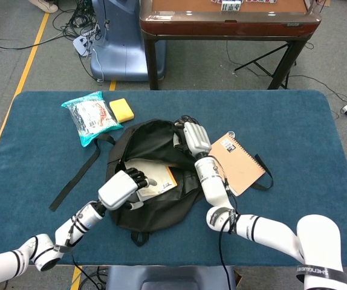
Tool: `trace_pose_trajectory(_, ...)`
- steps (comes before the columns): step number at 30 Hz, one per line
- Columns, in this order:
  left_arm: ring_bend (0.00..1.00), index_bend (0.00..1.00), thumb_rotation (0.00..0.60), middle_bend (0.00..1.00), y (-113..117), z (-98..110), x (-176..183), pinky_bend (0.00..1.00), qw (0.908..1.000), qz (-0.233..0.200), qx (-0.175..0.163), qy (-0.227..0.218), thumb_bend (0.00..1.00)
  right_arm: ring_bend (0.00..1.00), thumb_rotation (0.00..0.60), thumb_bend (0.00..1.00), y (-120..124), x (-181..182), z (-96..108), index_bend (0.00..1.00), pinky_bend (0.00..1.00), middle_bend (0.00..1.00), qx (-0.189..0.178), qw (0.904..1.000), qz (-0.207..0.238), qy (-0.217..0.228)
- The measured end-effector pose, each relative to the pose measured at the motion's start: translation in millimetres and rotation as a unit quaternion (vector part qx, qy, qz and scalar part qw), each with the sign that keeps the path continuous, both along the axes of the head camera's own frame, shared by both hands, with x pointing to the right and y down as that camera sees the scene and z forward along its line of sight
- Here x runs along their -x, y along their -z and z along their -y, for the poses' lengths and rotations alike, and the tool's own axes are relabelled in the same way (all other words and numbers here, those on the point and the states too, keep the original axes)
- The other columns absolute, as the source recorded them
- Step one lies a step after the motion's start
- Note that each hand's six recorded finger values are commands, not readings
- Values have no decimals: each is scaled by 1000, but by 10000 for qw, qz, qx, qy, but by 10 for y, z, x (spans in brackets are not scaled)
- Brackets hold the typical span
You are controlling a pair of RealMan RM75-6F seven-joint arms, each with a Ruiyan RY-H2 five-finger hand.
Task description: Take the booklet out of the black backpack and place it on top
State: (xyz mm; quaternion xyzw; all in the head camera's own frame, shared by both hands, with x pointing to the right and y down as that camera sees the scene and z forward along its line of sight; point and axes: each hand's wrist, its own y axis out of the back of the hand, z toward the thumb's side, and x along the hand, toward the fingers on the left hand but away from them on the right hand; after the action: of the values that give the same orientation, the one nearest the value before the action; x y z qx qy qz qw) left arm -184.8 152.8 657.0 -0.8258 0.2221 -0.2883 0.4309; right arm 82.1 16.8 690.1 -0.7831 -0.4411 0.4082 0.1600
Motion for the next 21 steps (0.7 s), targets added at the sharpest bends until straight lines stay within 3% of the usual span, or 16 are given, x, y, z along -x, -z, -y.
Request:
trace_pose_trajectory(5,366,395,600,462,-283,-9,-176,368,9995,295,135,-47,184,114,600,638,-47,7,-104,633,105,312,14,9999,-72,112)
trace_pose_trajectory(9,365,382,600,462,-447,-36,-253,369,9985,548,59,5,184,114,600,638,-62,6,-231,633,105,311,-7,9997,-106,240)
trace_pose_trajectory(21,321,245,600,389,-680,-168,-324,369,9909,1337,-122,32,184,114,600,638,-47,-37,-393,633,105,308,-2,9994,-35,356)
